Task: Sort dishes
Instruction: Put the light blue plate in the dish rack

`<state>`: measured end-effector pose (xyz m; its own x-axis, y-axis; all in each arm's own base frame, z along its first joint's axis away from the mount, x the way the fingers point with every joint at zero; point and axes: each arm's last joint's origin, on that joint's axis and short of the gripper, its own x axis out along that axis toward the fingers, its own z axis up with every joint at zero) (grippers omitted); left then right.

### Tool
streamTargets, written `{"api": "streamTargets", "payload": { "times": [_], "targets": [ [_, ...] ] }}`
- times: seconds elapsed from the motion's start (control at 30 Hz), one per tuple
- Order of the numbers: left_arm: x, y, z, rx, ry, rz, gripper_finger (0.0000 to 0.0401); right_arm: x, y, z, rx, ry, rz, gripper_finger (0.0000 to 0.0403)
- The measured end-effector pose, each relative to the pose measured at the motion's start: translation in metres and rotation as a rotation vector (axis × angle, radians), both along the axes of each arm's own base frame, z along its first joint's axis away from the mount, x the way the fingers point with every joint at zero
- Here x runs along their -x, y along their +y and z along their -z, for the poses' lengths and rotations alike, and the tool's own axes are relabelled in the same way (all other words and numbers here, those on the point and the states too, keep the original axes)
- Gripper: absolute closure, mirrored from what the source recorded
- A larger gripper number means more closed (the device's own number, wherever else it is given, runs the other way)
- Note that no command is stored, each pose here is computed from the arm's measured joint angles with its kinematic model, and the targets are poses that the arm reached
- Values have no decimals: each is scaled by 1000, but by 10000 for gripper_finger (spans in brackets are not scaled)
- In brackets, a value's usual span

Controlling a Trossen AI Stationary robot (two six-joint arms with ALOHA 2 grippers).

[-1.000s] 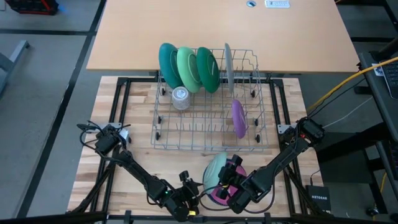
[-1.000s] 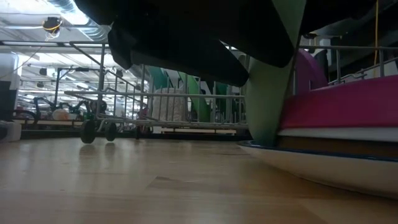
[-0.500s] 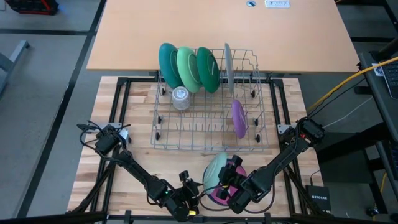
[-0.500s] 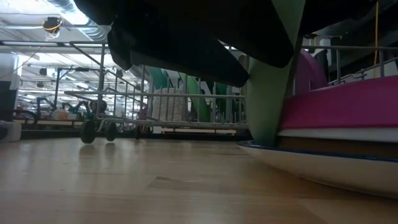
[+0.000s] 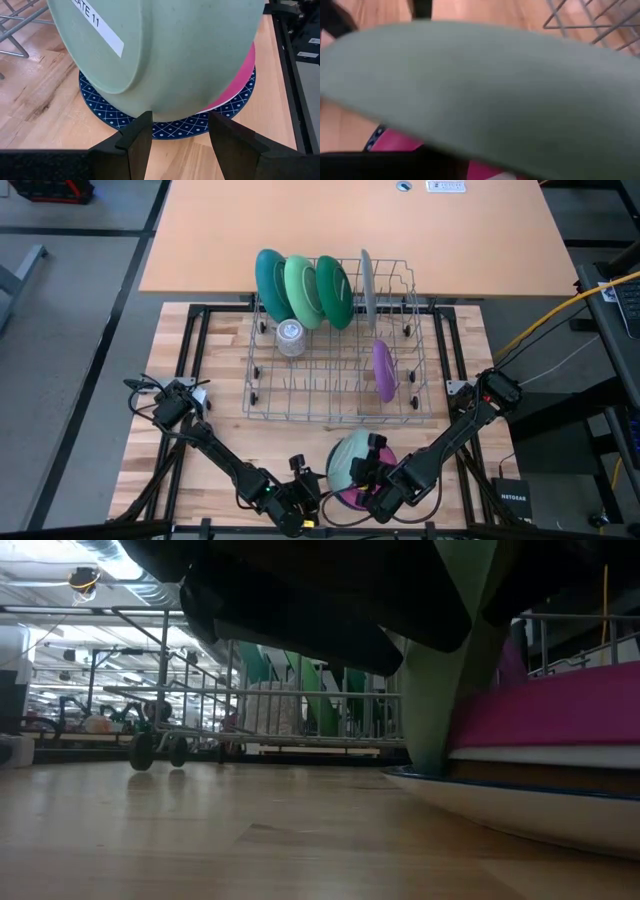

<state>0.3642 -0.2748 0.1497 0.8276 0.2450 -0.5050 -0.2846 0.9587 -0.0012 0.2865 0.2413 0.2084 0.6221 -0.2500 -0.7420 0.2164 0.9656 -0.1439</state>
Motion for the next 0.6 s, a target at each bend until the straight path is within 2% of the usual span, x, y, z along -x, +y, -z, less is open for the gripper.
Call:
{"api": "streamTargets", "payload": {
  "times": [0.2, 0.6],
  "targets": [
    [0, 0, 0, 0, 0, 0, 219, 5, 6, -1, 3, 1, -28, 259],
    [3, -11, -6, 52, -30, 9, 219, 0, 12, -9, -35, -133, -1, 259]
  ]
}}
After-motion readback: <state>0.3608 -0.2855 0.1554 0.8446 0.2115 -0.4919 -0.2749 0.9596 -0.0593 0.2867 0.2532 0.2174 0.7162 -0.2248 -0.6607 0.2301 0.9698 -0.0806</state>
